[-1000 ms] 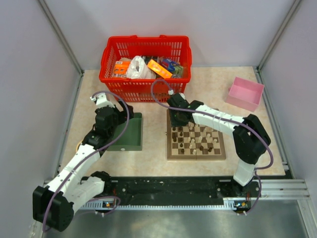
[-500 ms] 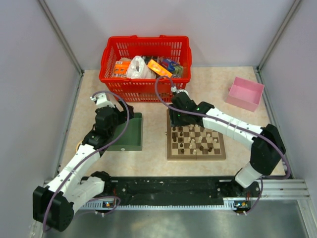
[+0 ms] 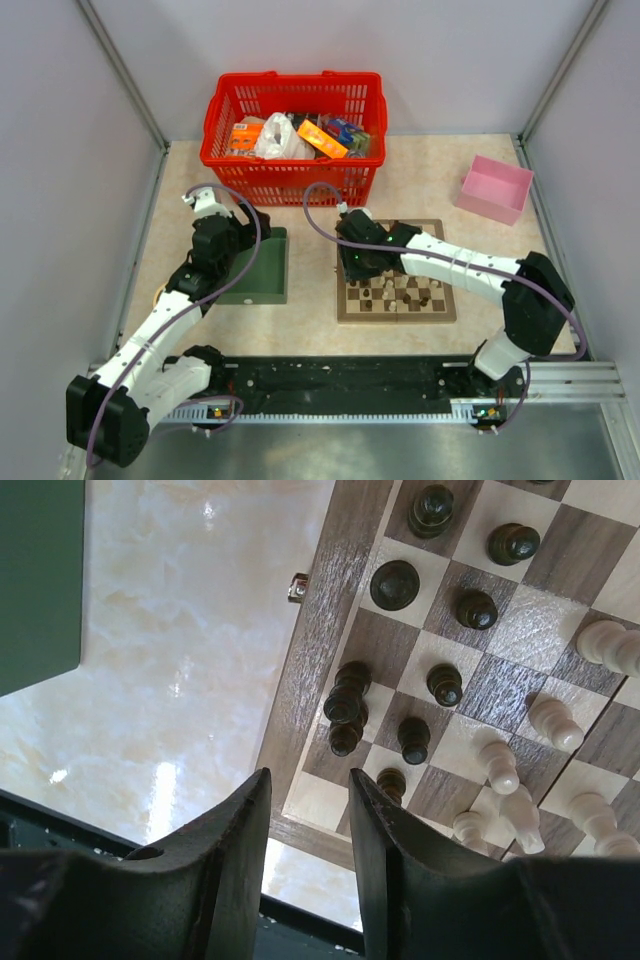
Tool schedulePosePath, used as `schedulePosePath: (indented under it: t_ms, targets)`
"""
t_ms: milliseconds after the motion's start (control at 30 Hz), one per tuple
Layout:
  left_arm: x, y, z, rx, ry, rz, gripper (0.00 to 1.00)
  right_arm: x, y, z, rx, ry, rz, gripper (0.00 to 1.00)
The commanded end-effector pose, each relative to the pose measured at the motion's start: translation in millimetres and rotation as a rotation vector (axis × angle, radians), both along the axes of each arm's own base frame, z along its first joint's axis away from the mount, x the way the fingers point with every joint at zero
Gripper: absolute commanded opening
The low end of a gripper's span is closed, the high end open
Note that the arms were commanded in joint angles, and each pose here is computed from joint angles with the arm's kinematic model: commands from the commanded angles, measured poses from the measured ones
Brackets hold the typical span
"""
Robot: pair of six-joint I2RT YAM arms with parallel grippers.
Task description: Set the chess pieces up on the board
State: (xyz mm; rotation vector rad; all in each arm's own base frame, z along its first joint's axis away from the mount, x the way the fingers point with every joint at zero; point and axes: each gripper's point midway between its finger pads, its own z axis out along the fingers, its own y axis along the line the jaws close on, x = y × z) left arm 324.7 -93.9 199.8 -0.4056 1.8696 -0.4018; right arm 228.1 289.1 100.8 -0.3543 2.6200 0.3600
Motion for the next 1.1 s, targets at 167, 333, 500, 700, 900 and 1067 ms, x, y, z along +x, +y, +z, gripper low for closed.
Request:
schedulePosePath:
  t_ms: [167, 333, 500, 700, 900, 1067]
  targets:
    - [3.4, 0.5, 10.7, -0.022, -0.047, 0.004, 0.99, 4.3, 5.2, -7.9, -0.014, -0.006, -0.01, 0.36]
    - [3.2, 0.6, 10.3, -0.019, -0.045, 0.004, 0.99, 4.5, 5.4, -15.5, -0.034, 0.005, -0.009, 0.33]
    - [3.1, 0.4, 9.9, -0.019, -0.045, 0.003, 0.99, 5.6, 3.7, -18.7, -0.046, 0.003, -0.015, 0.28]
    - [3.6, 0.0, 8.5, -0.023, -0.04, 0.003, 0.99, 4.6, 3.2, -21.6, -0.051, 0.013, -0.012, 0.19]
    - [3.3, -0.2, 7.8, -0.023, -0.039, 0.002, 0.99, 2.7, -1.6, -20.3, -0.069, 0.012, -0.012, 0.16]
    - [3.0, -0.2, 6.7, -0.025, -0.036, 0.002, 0.99, 2.3, -4.5, -16.8, -0.078, 0.005, -0.013, 0.16]
